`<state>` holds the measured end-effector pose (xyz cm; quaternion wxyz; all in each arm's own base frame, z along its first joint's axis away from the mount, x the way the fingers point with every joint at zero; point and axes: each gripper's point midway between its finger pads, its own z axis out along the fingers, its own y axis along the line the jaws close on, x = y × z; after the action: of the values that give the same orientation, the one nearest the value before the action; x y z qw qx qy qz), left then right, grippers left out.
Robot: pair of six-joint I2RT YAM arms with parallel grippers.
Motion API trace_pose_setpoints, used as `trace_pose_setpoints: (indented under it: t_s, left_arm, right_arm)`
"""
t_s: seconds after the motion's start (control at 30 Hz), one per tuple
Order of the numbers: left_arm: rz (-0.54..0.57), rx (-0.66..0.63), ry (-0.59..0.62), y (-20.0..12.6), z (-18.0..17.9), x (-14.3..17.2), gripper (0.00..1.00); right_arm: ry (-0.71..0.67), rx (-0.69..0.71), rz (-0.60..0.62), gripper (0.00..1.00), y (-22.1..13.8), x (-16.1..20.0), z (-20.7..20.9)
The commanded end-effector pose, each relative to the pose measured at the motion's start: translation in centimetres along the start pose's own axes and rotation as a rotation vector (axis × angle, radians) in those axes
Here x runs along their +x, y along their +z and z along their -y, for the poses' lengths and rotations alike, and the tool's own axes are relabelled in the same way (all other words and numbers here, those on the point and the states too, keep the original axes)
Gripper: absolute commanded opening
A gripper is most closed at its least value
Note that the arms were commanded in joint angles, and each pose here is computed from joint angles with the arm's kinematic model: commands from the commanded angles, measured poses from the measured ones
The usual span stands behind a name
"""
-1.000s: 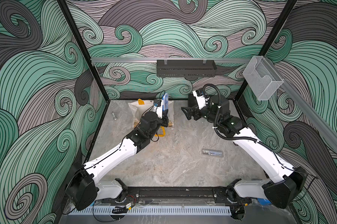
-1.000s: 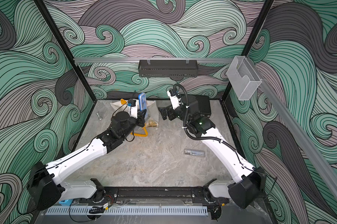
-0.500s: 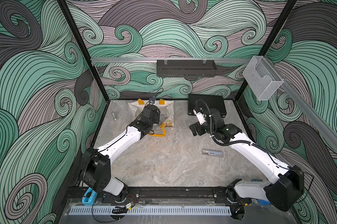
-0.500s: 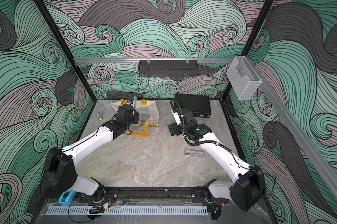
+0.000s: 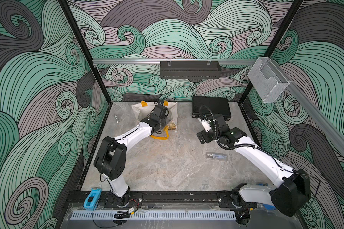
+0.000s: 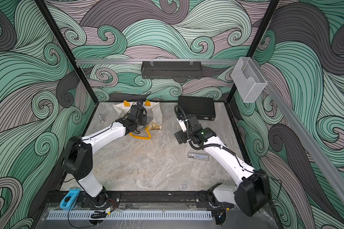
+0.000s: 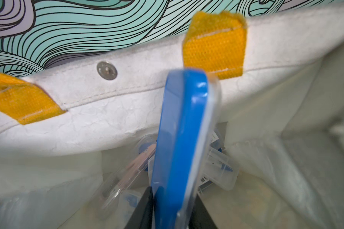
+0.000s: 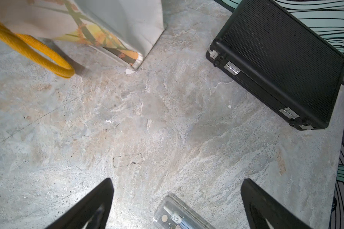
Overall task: Put the compass set into the canvas bag
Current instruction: Place the compass set in the canvas bag.
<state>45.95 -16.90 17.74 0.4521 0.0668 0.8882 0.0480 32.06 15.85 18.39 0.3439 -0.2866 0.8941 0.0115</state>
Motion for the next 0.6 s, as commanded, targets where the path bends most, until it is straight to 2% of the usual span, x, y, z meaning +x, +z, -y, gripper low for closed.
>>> trace_pose_setpoints:
  t_s: [0.0,0.33,0.43,0.57]
  left_arm:
    - [0.006,-0.012,-0.031,0.0,-0.7,-1.1,0.36]
    - [0.080,0.023,-0.052,-2.8,-1.2,-3.4,0.66]
    - [0.101,0.086,-0.068,-4.4,-0.8,-4.1,0.73]
    - [0.117,0.251,-0.115,-7.3,0.9,-4.5,0.79]
  right_arm:
    - [-0.078,-0.025,-0.035,1.00,0.4,0.9,-0.4]
    - [-0.304,-0.071,-0.097,1.00,1.2,1.6,-0.9]
    - [-0.423,-0.061,-0.155,1.00,1.1,2.8,-0.5]
    - [-0.582,-0.113,-0.272,0.99,0.8,5.6,-0.6]
